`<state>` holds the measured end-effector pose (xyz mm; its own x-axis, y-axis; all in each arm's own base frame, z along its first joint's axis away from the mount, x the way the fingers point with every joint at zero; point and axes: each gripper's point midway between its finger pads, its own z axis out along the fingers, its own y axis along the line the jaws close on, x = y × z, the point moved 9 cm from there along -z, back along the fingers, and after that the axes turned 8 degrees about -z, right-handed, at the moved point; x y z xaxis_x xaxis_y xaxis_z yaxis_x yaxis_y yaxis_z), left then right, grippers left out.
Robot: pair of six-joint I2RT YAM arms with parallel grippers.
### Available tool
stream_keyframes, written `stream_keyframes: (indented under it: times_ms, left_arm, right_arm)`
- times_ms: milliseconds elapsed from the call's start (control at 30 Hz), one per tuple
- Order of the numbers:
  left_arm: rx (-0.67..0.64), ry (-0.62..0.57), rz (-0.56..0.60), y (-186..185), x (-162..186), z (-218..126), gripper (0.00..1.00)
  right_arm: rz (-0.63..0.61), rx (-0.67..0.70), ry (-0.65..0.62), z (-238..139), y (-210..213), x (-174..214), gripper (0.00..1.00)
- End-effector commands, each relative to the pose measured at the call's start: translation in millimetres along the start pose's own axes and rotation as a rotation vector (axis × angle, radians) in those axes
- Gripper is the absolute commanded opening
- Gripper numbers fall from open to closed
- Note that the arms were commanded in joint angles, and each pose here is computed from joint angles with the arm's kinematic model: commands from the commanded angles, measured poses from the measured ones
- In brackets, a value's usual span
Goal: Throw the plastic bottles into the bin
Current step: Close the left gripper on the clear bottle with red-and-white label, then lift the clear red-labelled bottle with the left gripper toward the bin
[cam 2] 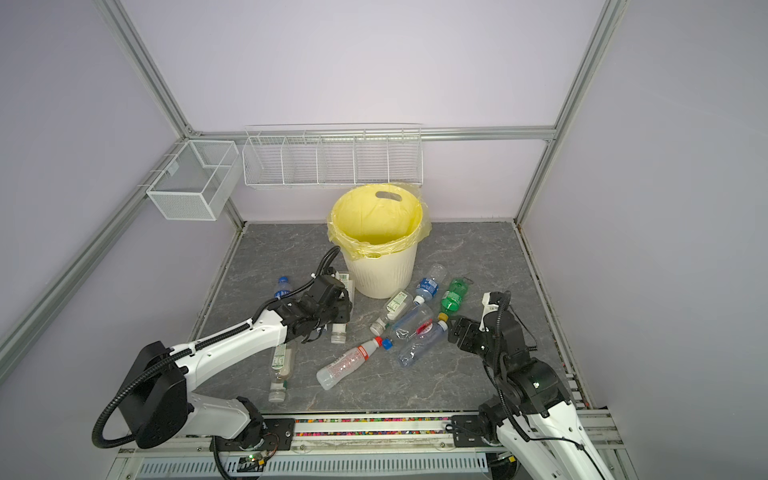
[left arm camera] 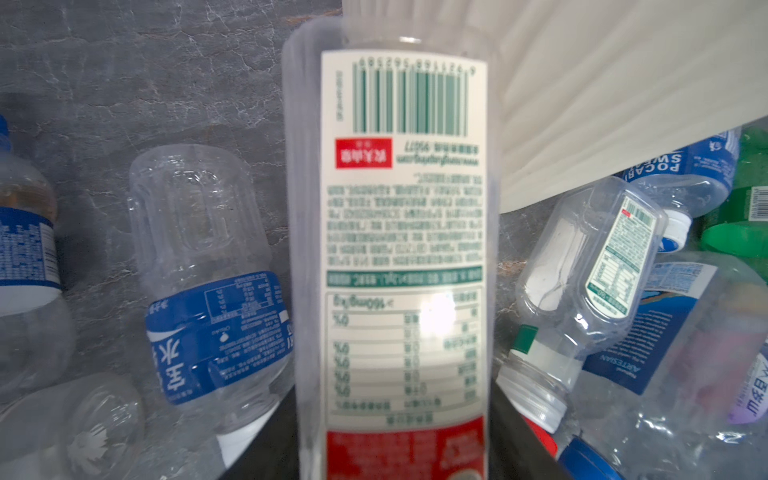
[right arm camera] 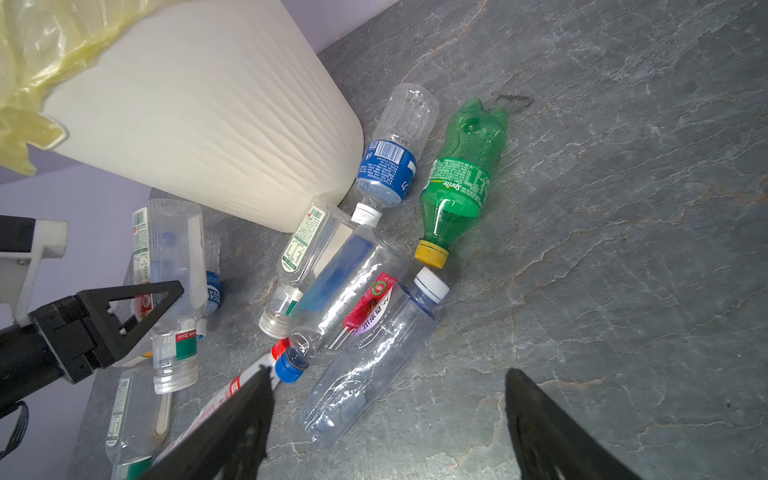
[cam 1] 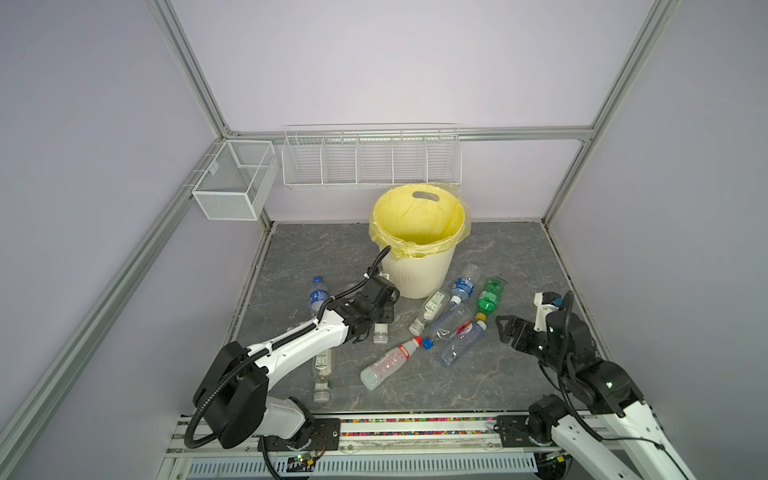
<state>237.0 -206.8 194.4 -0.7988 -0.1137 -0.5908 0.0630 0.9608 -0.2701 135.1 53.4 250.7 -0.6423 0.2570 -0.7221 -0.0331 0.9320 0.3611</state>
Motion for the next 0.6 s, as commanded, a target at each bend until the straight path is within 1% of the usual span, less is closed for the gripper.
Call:
stream_keyframes:
  times_ms: [0, 267, 567]
  left_arm:
    - [-0.027, -0.002, -0.017, 7, 5, -6, 0.54]
    - [0.022, -0.011, -0.042, 9, 4, -23, 0.54]
    - [0.088, -0.038, -0.043, 9, 1, -42, 0.54]
  right_arm:
    - [0.017, 0.035, 0.009, 1, -6, 6, 0.88]
    - [0.011, 0.082, 0.044, 4, -10, 11, 0.88]
    - [0.023, 0.084, 0.069, 11, -11, 16, 0.88]
